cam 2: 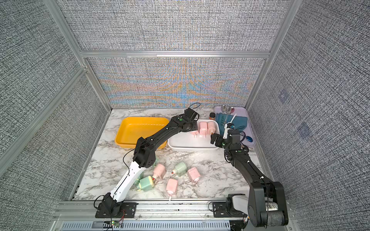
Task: Place the pencil sharpeners by color into the storage box
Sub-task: Place the pencil sharpener in the storage box.
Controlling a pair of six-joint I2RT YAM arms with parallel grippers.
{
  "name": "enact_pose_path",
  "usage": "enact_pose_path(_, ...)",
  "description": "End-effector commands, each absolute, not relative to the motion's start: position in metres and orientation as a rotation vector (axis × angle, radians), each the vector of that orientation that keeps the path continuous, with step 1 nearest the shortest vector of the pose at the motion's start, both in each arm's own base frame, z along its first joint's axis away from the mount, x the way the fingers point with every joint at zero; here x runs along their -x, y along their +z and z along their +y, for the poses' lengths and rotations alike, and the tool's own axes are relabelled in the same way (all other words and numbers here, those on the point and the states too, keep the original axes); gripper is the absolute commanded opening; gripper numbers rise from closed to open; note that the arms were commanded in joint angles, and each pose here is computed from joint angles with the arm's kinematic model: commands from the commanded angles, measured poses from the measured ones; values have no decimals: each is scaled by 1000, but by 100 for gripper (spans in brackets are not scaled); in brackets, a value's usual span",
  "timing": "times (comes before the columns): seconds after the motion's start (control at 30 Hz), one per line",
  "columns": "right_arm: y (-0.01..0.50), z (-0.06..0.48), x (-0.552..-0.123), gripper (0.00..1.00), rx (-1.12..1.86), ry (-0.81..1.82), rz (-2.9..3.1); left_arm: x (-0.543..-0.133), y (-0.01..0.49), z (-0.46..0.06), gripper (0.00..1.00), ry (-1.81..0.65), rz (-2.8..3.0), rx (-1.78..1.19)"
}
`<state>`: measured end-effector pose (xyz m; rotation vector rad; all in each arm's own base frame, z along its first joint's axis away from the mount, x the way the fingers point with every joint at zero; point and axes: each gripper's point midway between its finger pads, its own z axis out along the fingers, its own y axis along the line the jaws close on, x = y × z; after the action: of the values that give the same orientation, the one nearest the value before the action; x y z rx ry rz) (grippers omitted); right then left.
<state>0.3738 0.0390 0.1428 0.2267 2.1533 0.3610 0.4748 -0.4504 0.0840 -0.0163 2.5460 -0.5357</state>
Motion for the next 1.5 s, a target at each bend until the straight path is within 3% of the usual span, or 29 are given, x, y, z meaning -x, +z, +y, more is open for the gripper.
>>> enact_pose_path(0.0, 142, 39, -371, 99, -219, 358, 2158, -474, 75, -449, 32, -526, 2565, 8)
enact_pose_path(0.5, 142, 38, -369, 99, -216, 345, 2160, -470, 79, -456, 72, -573, 2571, -39)
enact_pose_path(0.83, 141, 38, -368, 98, -217, 349, 2163, -469, 93, -463, 76, -642, 2556, -58)
enact_pose_path(0.93, 140, 39, -368, 99, -216, 353, 2165, -474, 104, -454, 85, -627, 2531, -23)
enact_pose_path(1.0, 139, 39, -367, 99, -217, 354, 2167, -476, 106, -450, 99, -652, 2524, -9)
enact_pose_path(1.47, 140, 40, -367, 99, -214, 360, 2170, -473, 94, -475, 99, -934, 2520, -9)
